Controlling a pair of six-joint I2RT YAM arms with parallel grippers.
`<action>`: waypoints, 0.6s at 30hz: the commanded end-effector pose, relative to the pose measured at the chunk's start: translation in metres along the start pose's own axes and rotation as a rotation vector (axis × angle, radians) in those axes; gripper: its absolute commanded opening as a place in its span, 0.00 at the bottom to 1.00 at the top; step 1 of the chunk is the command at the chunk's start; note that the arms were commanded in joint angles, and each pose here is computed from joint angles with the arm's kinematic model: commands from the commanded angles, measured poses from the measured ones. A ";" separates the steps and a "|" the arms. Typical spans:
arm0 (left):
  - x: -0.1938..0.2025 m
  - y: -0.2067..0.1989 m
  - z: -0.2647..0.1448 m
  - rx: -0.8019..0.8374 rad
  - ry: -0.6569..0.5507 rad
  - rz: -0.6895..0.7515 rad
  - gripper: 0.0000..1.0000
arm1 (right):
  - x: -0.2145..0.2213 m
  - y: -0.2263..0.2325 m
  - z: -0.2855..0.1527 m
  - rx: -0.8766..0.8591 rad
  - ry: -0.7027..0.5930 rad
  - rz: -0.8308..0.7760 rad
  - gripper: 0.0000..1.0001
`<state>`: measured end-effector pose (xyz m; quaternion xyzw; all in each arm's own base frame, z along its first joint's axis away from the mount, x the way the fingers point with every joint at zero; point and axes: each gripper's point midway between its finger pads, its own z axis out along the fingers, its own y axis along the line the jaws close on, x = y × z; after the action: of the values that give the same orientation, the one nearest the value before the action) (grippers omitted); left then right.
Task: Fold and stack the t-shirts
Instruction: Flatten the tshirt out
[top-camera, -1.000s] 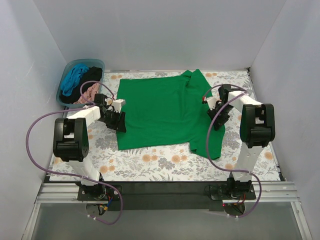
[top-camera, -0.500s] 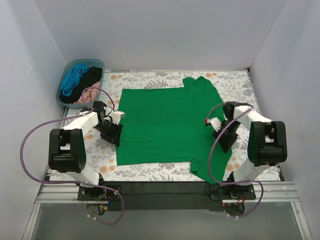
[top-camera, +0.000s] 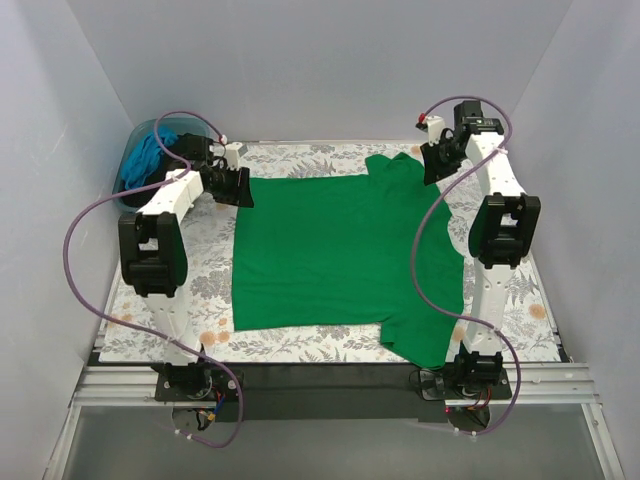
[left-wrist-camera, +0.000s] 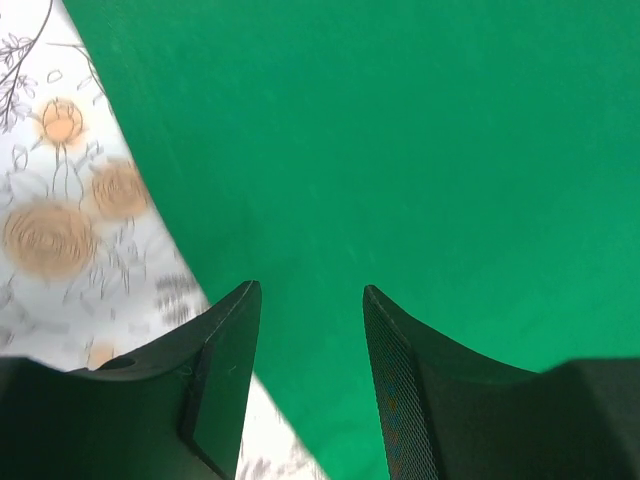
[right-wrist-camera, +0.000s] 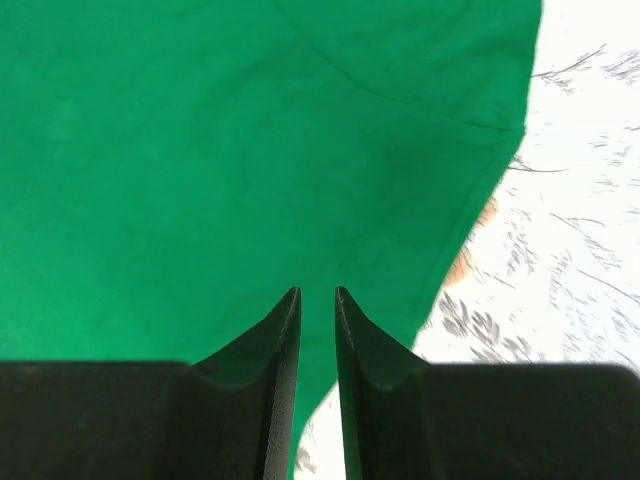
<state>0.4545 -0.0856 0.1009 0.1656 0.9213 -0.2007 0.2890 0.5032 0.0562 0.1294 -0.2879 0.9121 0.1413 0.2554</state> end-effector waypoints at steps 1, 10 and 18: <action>-0.031 0.011 0.017 -0.009 -0.094 -0.091 0.44 | -0.005 -0.008 0.022 0.013 -0.022 0.104 0.26; -0.028 0.037 0.059 -0.040 -0.065 -0.135 0.44 | 0.011 -0.034 0.069 0.073 -0.017 0.112 0.24; 0.041 0.042 0.054 -0.102 0.086 -0.137 0.42 | 0.075 -0.021 0.080 0.063 0.148 0.086 0.22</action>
<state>0.4926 -0.0816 0.0262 0.0942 0.9396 -0.1938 0.2658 0.5152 0.0451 0.0260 -0.2361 0.9395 0.1190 0.2176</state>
